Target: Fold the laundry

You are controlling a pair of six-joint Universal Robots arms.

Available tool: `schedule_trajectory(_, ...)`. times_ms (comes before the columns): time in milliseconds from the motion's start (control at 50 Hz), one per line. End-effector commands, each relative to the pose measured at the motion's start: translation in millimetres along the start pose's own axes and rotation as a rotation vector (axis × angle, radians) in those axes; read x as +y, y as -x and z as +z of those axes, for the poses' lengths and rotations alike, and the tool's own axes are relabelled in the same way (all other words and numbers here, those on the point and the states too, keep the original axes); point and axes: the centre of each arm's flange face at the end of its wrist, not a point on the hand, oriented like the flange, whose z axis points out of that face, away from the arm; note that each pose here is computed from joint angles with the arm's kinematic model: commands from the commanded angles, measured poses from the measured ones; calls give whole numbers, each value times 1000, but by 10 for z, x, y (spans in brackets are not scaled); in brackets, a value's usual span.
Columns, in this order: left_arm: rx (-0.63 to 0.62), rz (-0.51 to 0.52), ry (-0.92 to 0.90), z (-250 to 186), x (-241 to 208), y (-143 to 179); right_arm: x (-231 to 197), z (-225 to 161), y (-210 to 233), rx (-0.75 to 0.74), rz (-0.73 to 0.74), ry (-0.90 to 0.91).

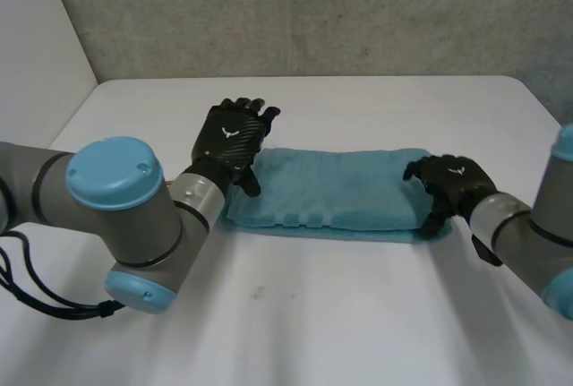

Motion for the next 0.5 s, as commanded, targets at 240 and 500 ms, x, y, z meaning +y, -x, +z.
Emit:
schedule_trajectory(240, -61, -6, 5, -124, -113, 96, 161, 153, -399, 108, -40, -84)
schedule_trajectory(500, -120, -4, -4, -323, -260, 316, -937, 115, 810, -59, -451, -395)
